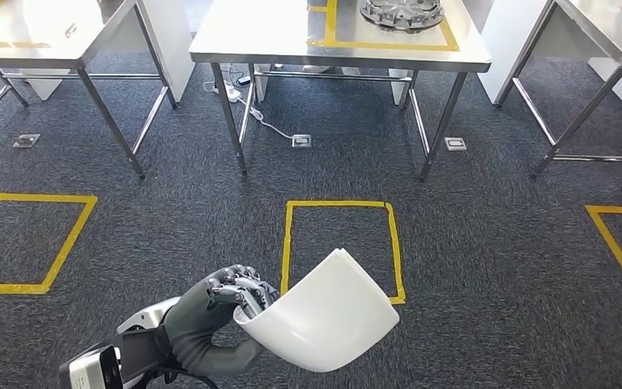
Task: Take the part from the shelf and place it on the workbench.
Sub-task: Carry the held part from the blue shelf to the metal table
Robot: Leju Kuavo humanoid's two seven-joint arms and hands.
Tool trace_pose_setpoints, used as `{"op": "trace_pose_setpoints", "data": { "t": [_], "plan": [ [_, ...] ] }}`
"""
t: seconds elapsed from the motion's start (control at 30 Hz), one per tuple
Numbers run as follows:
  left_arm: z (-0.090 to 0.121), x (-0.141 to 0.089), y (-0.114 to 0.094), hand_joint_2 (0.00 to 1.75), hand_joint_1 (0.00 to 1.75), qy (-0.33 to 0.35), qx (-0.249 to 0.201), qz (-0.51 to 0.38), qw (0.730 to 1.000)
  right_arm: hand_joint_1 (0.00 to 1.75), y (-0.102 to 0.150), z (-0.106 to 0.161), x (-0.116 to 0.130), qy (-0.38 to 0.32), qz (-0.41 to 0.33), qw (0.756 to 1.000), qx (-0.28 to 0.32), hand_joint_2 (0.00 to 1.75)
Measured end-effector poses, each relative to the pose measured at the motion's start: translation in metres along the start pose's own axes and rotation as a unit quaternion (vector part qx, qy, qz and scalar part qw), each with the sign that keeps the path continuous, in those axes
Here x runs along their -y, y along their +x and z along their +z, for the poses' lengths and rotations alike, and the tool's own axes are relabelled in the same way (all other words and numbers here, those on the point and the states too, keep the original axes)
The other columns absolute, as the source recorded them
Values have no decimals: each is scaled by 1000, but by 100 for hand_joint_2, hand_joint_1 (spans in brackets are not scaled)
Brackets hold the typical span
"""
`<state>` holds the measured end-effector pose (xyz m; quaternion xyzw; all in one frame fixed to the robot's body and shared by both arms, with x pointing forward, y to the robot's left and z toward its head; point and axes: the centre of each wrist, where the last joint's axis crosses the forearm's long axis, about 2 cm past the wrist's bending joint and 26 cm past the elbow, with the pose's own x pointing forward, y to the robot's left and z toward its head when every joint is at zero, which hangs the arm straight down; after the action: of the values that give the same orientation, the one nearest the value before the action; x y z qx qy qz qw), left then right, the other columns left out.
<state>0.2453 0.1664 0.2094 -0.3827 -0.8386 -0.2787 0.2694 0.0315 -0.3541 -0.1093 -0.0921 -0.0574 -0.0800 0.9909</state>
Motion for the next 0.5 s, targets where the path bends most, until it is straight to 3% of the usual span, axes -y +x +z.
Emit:
{"op": "trace_pose_setpoints", "data": {
  "t": [0.5],
  "plan": [
    [13,10,2,175,175,-4,-11,-1,1000,0,-1,0,-2,10,-10,999,35,0]
  ]
}}
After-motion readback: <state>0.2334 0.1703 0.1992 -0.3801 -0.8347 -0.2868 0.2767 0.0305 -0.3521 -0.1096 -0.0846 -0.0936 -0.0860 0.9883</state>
